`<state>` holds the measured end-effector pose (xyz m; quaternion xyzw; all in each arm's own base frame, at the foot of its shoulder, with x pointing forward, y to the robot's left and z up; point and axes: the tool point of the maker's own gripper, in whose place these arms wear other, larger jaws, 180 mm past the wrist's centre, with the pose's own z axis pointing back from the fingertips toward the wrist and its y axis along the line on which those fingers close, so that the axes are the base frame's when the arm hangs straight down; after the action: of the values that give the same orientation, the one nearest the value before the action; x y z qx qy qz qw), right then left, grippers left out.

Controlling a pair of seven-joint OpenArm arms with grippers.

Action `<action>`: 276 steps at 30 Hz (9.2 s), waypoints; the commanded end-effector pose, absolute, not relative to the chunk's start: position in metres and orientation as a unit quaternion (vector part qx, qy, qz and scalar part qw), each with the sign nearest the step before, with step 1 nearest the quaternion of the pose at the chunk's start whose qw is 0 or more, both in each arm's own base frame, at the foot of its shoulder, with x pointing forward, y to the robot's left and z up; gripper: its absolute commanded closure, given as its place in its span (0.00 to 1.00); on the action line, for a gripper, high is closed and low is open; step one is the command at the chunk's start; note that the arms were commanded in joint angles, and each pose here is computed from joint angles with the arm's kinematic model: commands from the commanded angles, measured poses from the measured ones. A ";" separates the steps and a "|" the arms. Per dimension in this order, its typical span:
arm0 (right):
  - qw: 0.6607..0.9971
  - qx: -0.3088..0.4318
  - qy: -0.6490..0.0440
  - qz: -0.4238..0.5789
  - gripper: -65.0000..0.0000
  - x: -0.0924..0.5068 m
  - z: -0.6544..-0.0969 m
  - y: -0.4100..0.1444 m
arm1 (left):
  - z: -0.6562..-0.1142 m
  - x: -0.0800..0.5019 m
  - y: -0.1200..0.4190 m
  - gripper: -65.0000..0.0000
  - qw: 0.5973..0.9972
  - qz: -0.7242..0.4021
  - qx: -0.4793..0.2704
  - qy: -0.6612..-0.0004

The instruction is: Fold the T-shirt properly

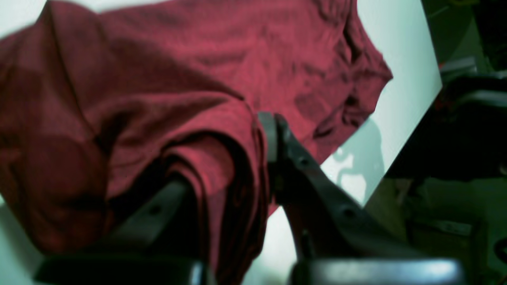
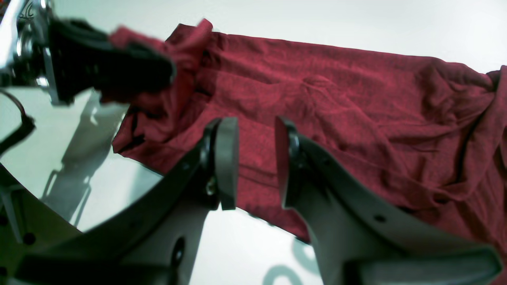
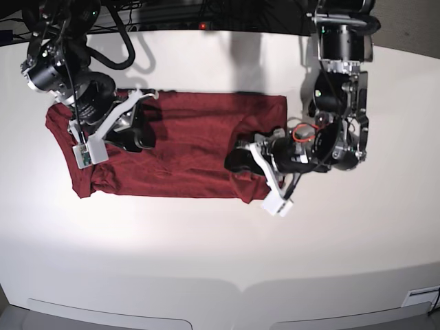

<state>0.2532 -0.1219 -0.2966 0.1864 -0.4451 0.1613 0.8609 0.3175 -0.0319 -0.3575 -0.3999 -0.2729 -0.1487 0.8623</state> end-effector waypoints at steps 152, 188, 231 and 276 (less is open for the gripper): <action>0.904 0.204 -0.283 0.247 0.81 0.358 -0.403 -0.070 | -0.449 0.285 0.219 0.52 0.943 -0.211 0.160 -0.201; 0.885 0.199 -0.343 0.245 0.86 0.409 -0.391 -0.046 | -0.439 0.297 0.227 0.52 0.945 -0.182 0.178 -0.206; 0.866 0.249 -0.342 0.267 0.86 0.371 -0.372 -0.026 | -0.344 0.400 0.087 0.52 0.871 -0.217 -0.035 -0.440; 0.759 0.204 -0.332 0.521 0.60 0.299 -0.383 0.132 | -0.332 0.416 0.200 0.52 0.866 -0.232 0.134 -0.421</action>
<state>0.2886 0.1237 -0.3999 0.1984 -0.3057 0.5230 0.7705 0.4031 0.1947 -0.3530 0.1204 -0.3938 -0.2358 0.8802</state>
